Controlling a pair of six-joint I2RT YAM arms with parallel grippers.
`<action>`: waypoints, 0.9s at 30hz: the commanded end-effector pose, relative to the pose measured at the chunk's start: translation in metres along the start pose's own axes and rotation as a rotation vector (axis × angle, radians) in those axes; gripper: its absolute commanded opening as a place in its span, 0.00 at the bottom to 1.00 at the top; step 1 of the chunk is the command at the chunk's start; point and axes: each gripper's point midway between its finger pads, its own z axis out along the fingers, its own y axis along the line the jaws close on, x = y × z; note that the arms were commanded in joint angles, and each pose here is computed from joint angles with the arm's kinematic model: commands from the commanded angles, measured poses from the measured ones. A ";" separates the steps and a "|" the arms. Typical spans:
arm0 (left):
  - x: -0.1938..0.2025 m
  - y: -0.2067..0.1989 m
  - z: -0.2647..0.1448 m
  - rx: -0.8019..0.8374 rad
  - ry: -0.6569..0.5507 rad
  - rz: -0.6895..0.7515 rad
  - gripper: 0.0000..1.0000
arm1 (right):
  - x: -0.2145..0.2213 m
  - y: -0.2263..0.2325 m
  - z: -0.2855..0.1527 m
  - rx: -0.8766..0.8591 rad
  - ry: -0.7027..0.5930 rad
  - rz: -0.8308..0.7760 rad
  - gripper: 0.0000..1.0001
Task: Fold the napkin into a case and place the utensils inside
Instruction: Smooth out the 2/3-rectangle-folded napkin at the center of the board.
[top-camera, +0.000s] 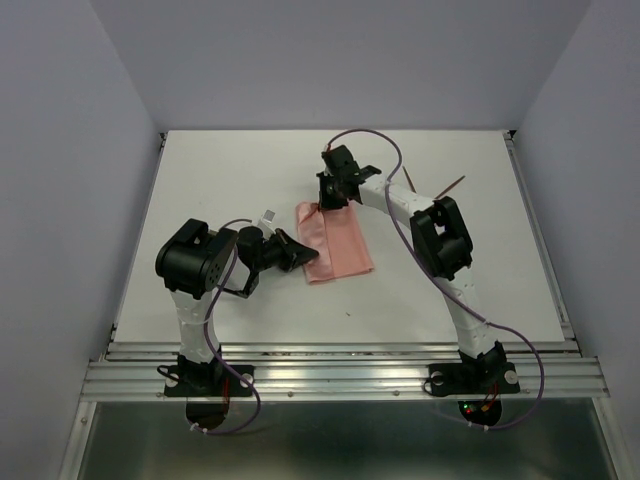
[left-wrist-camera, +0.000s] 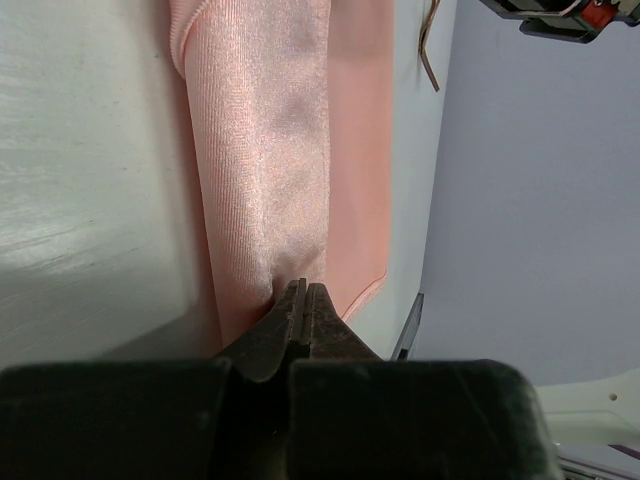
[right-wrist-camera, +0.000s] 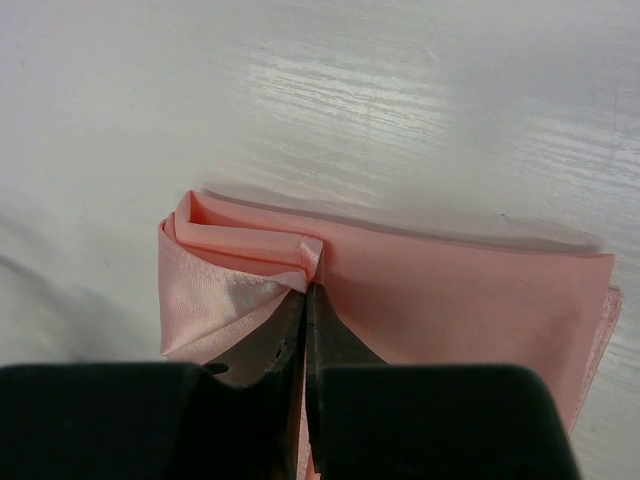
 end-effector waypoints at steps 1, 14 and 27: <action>-0.005 -0.019 0.006 0.061 0.004 0.064 0.00 | -0.029 0.004 -0.004 0.004 -0.084 -0.019 0.07; -0.005 -0.020 0.018 0.063 0.019 0.059 0.00 | -0.035 -0.009 -0.070 0.090 -0.170 -0.019 0.69; -0.008 -0.024 0.020 0.076 0.021 0.064 0.00 | 0.068 -0.088 -0.122 0.226 -0.074 0.109 0.62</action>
